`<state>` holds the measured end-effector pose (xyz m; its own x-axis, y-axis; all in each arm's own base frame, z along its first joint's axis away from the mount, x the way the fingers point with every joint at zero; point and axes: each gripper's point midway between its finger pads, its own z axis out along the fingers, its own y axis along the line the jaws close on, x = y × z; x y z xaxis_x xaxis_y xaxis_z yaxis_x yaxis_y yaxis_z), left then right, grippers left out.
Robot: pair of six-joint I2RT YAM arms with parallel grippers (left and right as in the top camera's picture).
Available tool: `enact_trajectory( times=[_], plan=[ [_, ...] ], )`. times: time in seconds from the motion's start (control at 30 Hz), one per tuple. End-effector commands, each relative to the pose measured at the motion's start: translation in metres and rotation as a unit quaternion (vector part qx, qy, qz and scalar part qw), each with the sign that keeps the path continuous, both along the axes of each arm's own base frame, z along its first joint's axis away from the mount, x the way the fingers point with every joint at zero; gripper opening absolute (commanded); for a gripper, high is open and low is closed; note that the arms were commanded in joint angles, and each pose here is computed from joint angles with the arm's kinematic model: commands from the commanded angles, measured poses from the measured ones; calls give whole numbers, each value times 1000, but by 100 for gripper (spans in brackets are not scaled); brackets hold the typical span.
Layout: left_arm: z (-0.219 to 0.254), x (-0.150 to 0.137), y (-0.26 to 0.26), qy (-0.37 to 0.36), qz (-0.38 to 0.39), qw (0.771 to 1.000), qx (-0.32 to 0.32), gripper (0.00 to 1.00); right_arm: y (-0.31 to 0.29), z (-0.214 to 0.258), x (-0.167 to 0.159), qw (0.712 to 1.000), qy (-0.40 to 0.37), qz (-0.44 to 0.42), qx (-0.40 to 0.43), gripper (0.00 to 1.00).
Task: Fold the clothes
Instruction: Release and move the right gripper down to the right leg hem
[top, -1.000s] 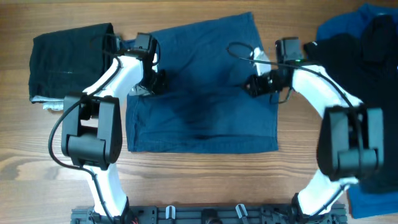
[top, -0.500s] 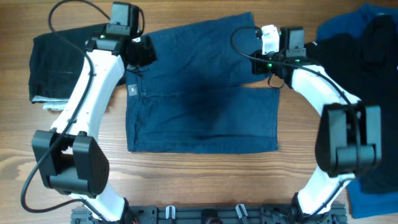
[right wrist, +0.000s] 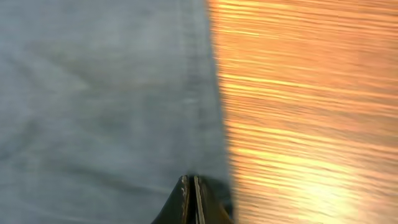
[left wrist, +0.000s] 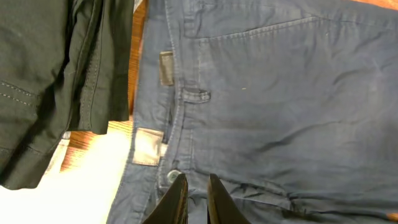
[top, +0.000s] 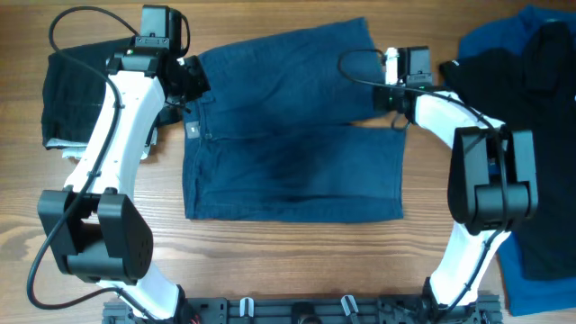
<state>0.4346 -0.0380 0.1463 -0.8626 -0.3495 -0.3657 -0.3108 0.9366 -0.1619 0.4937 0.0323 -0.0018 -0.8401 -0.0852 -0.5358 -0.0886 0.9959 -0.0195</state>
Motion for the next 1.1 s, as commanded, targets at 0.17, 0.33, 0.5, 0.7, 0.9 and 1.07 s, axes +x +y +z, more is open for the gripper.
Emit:
enact_trajectory(
  times=[0.17,0.33,0.5,0.7,0.9,1.07],
  plan=[
    [-29,-19,2,44,5,999,7,9,-84,-39,-35,990,71,-109,-50,4],
    [-35,-24,3,49,-1,999,10,6,-67,-7,-16,996,35,-83,-3,6],
    [-7,-59,2,72,5,997,-1,4,-63,95,-51,989,45,-139,35,29],
    [25,-99,-17,82,-3,997,-15,19,-38,143,-152,957,154,-215,121,39],
    [7,-111,-49,97,-53,994,-7,40,-31,107,-242,887,309,-322,119,36],
    [-16,-115,-59,99,-67,993,-6,61,-13,53,-301,826,399,-373,139,34]
  ],
)
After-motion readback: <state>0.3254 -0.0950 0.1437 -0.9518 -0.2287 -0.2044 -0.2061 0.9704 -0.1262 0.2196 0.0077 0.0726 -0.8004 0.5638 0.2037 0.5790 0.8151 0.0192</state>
